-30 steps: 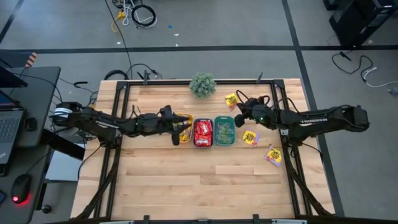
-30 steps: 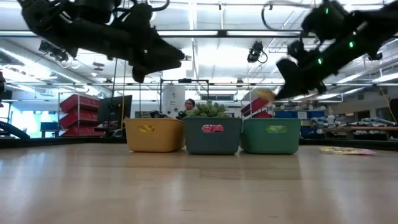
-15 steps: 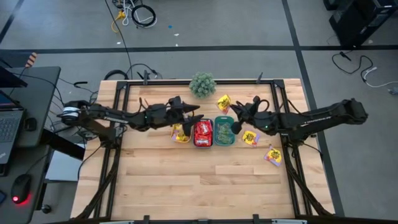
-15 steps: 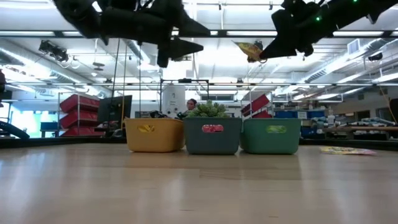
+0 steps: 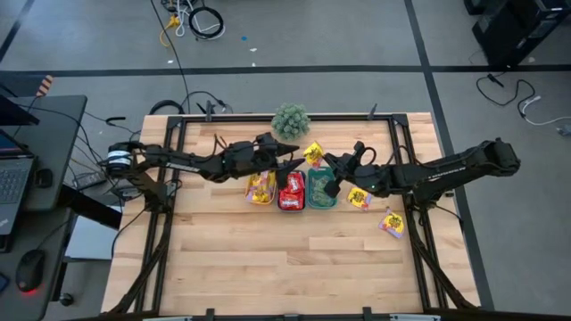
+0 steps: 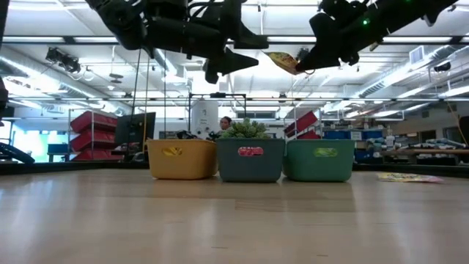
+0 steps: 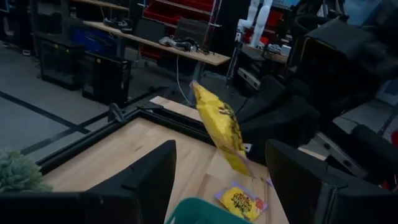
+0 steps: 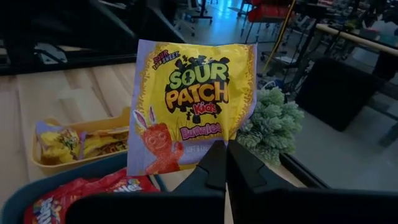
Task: Sort candy
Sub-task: Put the yellow candy pack into the yellow bin
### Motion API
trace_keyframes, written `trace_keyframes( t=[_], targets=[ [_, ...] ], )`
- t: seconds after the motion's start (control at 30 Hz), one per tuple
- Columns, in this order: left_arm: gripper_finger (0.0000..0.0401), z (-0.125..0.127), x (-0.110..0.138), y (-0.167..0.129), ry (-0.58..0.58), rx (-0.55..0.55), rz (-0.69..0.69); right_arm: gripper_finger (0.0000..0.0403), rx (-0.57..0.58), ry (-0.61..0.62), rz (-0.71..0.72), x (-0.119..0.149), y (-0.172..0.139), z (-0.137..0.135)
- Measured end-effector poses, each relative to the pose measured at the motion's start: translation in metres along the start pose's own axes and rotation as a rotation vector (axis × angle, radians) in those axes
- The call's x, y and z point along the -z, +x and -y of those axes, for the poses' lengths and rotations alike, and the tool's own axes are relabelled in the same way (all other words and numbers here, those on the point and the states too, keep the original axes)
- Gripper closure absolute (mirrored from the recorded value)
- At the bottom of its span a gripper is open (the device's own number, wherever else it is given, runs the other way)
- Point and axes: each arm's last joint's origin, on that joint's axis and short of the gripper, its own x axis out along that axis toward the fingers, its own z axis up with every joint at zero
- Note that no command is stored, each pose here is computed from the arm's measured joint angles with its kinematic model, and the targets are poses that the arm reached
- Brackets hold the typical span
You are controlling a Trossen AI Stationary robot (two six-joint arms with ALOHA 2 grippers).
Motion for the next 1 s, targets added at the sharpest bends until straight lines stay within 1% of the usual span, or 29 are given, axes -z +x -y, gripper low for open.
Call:
trace_keyframes(
  t=[0.17, 0.23, 0.33, 0.4, 0.47, 0.73, 0.77, 1.0],
  targets=[
    [0.0152, -0.0023, -0.0025, 0.0031, 0.001, 0.0, 0.001, 0.0403, -0.007, 0.001, 0.007, -0.0008, -0.0013, -0.0009],
    [0.0153, -0.0026, -0.0042, 0.0044, 0.002, 0.018, -0.005, 0.0403, -0.009, 0.002, 0.008, -0.0009, -0.0014, -0.0012],
    [0.0164, -0.0025, -0.0051, 0.0055, 0.006, 0.031, -0.024, 0.0403, -0.017, 0.004, 0.012, -0.0015, -0.0015, -0.0015],
    [0.0183, -0.0023, -0.005, 0.0057, 0.029, 0.034, -0.03, 0.0403, -0.018, 0.002, 0.014, -0.0018, -0.0014, -0.0016],
    [0.0212, -0.0015, -0.0063, 0.006, 0.041, 0.053, -0.026, 0.0403, -0.019, 0.002, 0.014, -0.0018, -0.0014, -0.0016],
    [0.0375, -0.0007, -0.0062, 0.006, 0.107, 0.095, -0.032, 0.0403, -0.025, 0.002, 0.014, -0.0018, -0.0015, -0.0019],
    [0.0388, -0.0007, -0.0061, 0.006, 0.108, 0.099, -0.034, 0.0403, -0.026, 0.001, 0.014, -0.0018, -0.0015, -0.0019],
    [0.0399, -0.0012, -0.0063, 0.0061, 0.121, 0.099, -0.032, 0.0399, -0.053, 0.009, 0.01, -0.0017, -0.0015, -0.0027]
  ],
)
